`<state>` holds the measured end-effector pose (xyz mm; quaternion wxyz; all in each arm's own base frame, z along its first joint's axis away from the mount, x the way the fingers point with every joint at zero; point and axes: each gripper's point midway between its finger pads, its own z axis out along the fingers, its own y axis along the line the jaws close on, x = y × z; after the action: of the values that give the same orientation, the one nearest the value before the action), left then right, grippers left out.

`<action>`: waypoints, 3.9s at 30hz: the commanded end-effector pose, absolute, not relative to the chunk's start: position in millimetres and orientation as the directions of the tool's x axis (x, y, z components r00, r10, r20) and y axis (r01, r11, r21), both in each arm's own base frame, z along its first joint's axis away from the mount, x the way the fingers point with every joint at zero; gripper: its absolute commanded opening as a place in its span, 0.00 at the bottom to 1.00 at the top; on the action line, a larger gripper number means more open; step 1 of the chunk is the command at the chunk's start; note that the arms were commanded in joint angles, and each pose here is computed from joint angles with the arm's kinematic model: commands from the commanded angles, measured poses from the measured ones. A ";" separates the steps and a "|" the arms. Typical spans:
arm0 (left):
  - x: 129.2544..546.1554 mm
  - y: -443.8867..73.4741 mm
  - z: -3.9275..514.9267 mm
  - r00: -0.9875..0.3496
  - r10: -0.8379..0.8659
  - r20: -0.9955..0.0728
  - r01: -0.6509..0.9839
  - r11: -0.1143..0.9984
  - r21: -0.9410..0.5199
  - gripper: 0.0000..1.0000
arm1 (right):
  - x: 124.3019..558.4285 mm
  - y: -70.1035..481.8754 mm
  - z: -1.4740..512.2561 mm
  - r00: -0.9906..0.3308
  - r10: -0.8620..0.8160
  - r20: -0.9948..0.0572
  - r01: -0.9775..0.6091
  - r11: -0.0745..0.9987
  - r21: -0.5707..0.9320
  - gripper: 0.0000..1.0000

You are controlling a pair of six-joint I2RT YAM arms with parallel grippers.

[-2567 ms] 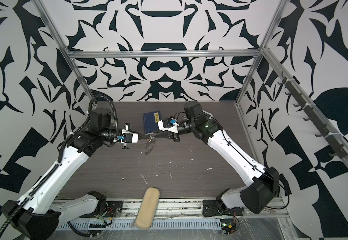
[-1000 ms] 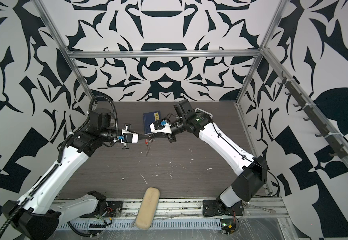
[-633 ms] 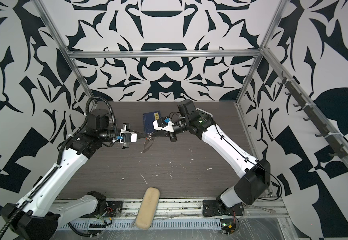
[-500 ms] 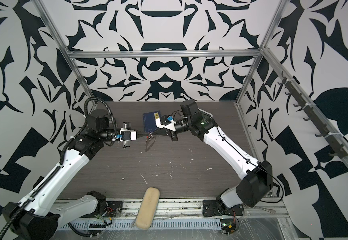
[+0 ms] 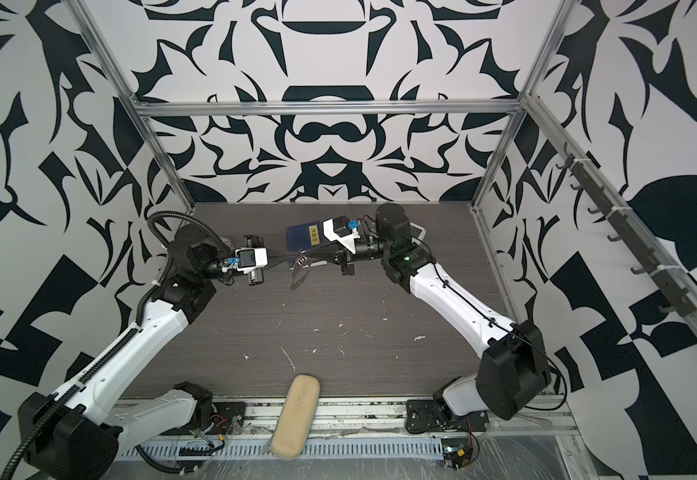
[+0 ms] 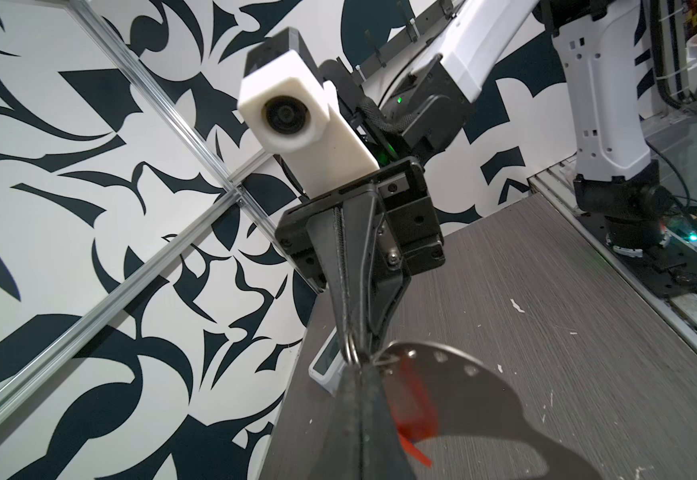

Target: Remove the keys from the keyring

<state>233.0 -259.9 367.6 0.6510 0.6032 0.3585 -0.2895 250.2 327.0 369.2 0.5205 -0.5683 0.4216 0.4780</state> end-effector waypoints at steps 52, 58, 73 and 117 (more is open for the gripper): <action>297.3 -368.5 380.0 0.613 -0.033 -0.789 0.766 0.267 0.584 0.00 | 271.4 289.5 564.3 -0.024 0.755 -0.655 -0.979 0.114 0.167 0.00; 293.0 -358.5 372.5 0.626 0.077 -0.776 0.741 0.251 0.623 0.00 | 263.2 277.1 554.6 0.032 0.700 -0.713 -0.962 0.214 0.167 0.00; 300.6 -344.0 298.0 0.399 0.317 -0.861 0.853 0.216 0.475 0.00 | 303.2 231.3 502.0 0.093 0.577 -0.811 -0.865 0.450 0.221 0.00; 261.4 -204.9 90.6 -0.834 0.487 -0.261 0.497 0.867 0.032 0.00 | 259.4 112.3 270.8 -0.299 0.089 -0.950 -0.316 0.930 0.187 0.00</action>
<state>277.1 -216.3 100.6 0.1795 0.2868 0.9404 -0.0330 263.2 119.4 263.5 0.5753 -0.0761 0.7933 0.1843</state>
